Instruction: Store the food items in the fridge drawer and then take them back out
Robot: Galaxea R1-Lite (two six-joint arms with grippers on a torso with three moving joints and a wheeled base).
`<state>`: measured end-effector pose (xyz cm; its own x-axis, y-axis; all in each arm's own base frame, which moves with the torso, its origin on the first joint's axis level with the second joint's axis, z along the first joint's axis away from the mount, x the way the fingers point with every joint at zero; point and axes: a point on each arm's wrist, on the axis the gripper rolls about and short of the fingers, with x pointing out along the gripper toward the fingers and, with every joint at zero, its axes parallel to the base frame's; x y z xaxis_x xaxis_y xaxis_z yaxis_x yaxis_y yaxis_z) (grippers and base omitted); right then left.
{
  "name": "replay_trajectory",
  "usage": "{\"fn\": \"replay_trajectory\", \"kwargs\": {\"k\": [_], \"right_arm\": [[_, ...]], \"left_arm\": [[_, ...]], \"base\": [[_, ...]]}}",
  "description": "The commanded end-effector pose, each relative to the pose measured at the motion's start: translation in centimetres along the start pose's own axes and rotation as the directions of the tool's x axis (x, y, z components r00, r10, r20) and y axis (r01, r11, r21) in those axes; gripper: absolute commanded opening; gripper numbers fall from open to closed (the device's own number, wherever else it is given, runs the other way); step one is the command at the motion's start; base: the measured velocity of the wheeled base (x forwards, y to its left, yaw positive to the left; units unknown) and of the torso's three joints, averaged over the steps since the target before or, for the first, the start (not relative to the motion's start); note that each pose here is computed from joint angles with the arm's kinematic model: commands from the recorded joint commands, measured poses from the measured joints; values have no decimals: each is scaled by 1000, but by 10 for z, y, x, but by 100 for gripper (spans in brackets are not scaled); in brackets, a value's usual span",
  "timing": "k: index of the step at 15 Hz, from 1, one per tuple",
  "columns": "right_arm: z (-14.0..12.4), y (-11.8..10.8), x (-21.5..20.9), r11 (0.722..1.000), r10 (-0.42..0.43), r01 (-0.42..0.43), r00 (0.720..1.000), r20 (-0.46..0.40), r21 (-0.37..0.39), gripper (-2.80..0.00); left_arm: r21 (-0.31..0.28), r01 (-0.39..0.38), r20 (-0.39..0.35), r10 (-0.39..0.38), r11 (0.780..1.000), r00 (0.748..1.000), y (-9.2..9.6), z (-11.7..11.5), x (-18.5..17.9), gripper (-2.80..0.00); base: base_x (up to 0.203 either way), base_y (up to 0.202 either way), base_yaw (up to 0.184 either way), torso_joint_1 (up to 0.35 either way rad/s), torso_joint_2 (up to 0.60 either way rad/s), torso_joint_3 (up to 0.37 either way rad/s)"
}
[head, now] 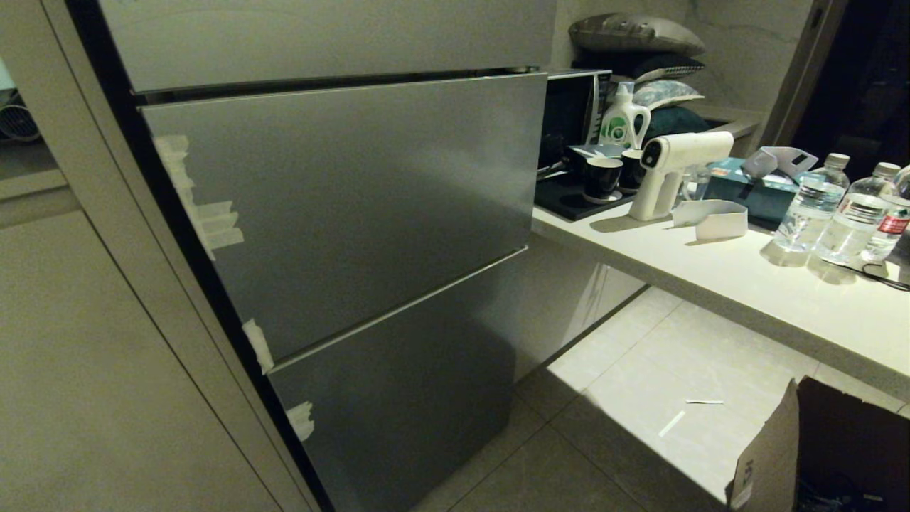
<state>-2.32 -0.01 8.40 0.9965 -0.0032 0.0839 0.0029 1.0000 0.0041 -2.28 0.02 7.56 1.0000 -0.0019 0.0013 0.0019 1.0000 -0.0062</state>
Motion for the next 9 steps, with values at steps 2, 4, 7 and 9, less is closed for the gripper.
{"fn": "replay_trajectory", "kwargs": {"k": [2,4,7,9], "right_arm": [[-9,0,2,1000,-2,2,1000,-29,1,-280],[-9,0,2,1000,0,0,1000,-29,1,-280],[-9,0,2,1000,0,0,1000,-29,1,-280],[-9,0,2,1000,-1,1,1000,-29,1,-280]], "left_arm": [[0,0,-1,0,1000,1000,0,0,0,-280],[5,-2,-3,2,1000,1000,0,0,0,-280],[36,-7,106,3,999,994,0,34,-10,-280],[38,-10,97,6,999,995,0,69,-7,-280]], "base": [[0,0,0,0,0,0],[0,0,0,0,0,0],[0,0,0,0,0,0],[0,0,0,0,0,0]]}}
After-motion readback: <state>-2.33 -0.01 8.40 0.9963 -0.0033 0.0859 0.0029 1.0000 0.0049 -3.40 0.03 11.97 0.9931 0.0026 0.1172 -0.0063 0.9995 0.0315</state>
